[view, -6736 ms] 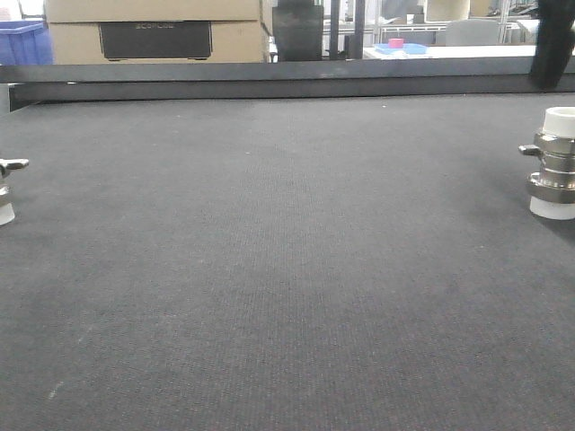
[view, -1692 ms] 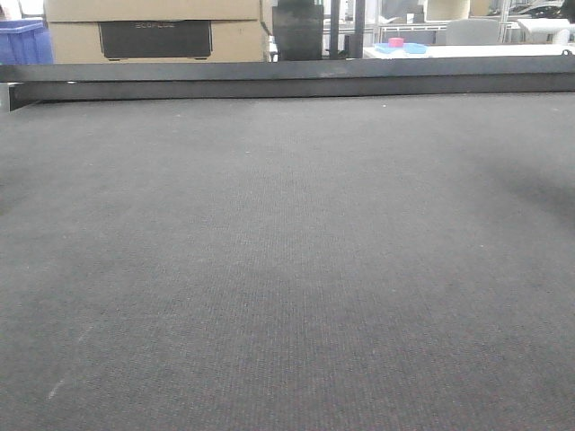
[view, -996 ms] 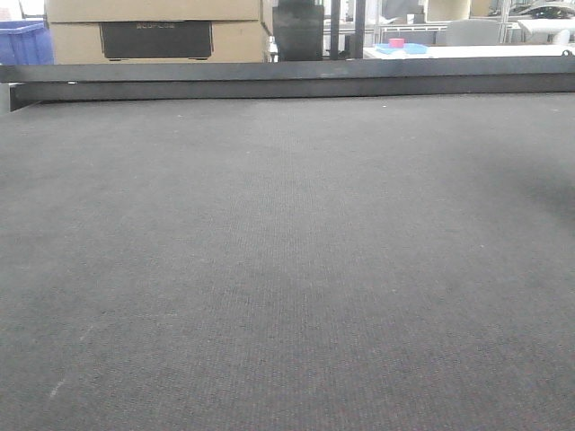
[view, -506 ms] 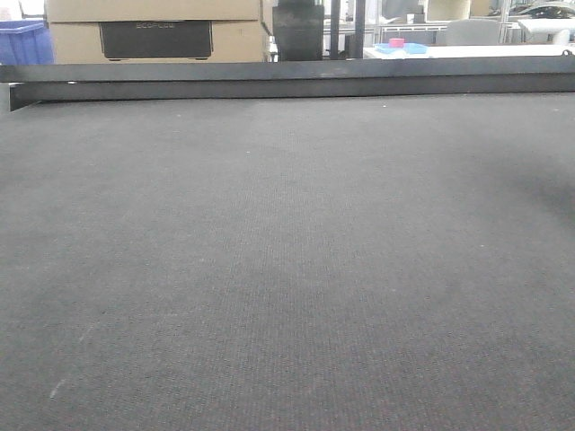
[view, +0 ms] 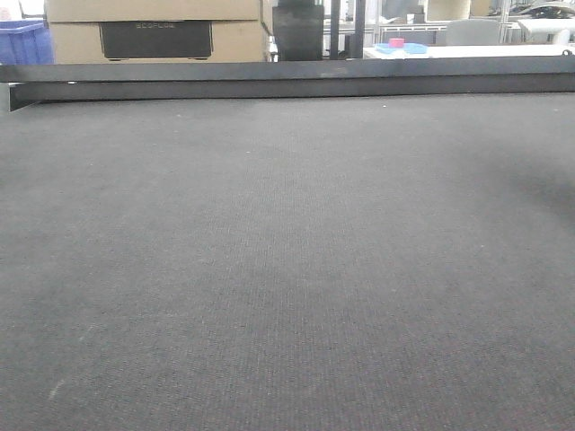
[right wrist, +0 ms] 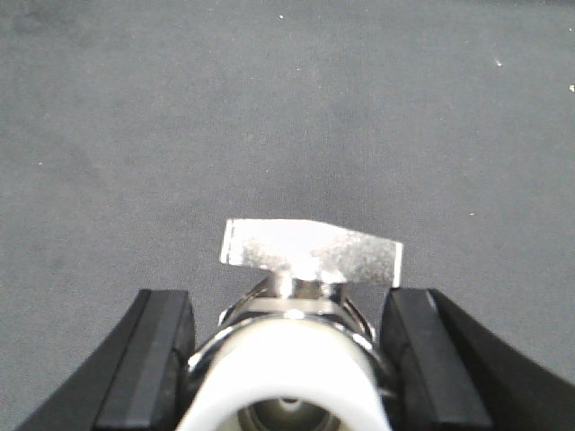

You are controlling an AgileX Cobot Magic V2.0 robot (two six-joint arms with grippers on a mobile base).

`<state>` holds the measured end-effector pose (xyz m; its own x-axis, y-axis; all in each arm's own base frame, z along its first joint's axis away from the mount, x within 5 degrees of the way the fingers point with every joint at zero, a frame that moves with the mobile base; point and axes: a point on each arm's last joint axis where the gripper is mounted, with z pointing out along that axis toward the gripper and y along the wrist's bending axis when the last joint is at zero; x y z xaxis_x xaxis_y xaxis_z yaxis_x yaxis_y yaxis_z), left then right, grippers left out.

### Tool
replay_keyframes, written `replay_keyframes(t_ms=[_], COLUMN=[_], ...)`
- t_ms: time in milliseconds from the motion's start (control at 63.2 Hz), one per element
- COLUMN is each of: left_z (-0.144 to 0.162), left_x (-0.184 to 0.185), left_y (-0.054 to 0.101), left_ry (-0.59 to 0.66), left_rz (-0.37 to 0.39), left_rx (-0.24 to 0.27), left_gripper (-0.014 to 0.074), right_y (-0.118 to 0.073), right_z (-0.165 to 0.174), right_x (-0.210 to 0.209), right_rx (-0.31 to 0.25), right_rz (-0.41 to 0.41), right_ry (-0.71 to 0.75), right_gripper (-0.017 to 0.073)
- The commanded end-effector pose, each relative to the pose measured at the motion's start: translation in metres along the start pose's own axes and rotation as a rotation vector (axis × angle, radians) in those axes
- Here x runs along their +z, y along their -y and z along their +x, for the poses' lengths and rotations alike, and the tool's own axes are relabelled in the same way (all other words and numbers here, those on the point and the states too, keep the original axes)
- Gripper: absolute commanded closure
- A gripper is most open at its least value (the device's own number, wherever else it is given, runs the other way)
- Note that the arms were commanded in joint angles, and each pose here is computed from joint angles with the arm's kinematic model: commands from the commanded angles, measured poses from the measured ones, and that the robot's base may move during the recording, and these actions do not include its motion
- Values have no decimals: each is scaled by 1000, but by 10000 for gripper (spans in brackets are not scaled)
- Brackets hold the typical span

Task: Place valve from conveyor to right shelf box
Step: 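Lift the valve with the left gripper, holding both valves up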

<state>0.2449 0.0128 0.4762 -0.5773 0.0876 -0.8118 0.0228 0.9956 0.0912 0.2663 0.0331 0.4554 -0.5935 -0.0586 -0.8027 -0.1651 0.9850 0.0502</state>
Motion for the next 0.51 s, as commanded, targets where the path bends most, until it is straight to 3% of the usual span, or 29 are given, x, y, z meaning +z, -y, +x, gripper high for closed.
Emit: replay_keyframes(t_ms=[0,490], left_z=[-8,-8], left_x=[-11,-11], left_y=[-1,-1], left_ry=[84,84], left_rz=[-5,-5], left_rx=[-11,-11], left_gripper=[704,704], right_y=[-1,-1], right_z=[-11,-11], right_x=[-15,-15], right_rx=[-13,-13], right_rz=[7,7], right_ry=[113,115], right_gripper=[713,713])
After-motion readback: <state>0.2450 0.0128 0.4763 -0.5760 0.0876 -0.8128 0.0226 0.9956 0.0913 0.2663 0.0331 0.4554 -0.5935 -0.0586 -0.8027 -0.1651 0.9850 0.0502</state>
